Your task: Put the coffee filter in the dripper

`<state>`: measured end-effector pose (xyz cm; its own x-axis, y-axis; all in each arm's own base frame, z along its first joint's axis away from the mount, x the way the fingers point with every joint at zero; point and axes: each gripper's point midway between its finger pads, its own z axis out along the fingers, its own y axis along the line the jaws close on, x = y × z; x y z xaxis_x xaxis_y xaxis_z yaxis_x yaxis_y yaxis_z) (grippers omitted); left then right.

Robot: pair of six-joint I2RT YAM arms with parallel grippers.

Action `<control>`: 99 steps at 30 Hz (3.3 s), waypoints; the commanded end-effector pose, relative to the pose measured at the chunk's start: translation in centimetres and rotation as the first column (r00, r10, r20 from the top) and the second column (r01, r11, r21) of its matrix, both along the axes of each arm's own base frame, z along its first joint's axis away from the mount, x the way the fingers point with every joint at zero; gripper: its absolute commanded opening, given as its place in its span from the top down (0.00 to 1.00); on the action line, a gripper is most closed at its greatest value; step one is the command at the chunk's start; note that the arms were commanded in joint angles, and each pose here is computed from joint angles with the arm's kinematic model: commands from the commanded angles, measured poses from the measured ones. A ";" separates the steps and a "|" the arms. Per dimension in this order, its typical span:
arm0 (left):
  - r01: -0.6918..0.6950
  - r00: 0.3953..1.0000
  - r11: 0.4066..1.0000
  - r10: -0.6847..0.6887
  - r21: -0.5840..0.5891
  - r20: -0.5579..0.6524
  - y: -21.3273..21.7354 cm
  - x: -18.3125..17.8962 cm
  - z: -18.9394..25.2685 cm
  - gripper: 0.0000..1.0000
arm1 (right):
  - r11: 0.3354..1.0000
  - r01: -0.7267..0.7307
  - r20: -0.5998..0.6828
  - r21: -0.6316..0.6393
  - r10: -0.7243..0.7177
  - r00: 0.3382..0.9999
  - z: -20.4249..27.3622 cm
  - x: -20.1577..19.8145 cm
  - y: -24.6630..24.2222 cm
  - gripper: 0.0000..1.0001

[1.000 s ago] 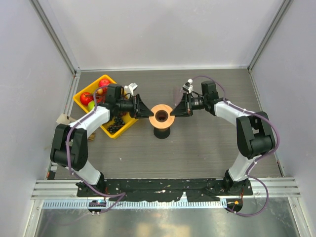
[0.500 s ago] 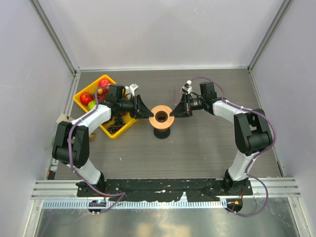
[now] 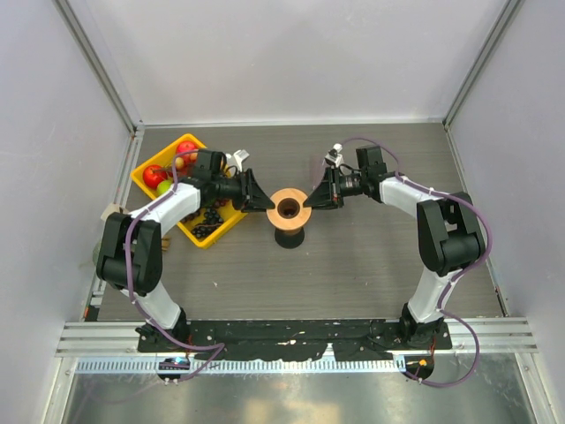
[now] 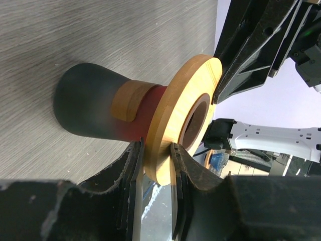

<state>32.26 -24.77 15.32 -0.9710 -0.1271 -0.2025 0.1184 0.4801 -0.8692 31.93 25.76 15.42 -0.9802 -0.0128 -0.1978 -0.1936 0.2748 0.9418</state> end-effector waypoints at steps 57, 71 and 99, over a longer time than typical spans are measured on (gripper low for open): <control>0.020 0.989 0.998 -0.011 -0.059 0.146 1.0 -0.1 4.1 0.43 | 0.995 0.001 0.193 -0.095 0.018 0.981 2.8 0.7 -1.3 0.59; 0.019 0.989 0.998 -0.011 -0.053 0.147 1.0 0.0 4.1 0.43 | 0.998 -0.014 0.180 -0.069 0.026 0.983 3.1 0.4 -0.4 0.68; -0.061 0.737 0.974 -0.104 0.219 0.667 7.9 -0.1 14.3 0.14 | 0.914 0.323 0.717 -0.246 -0.052 0.695 12.5 14.9 -11.8 0.18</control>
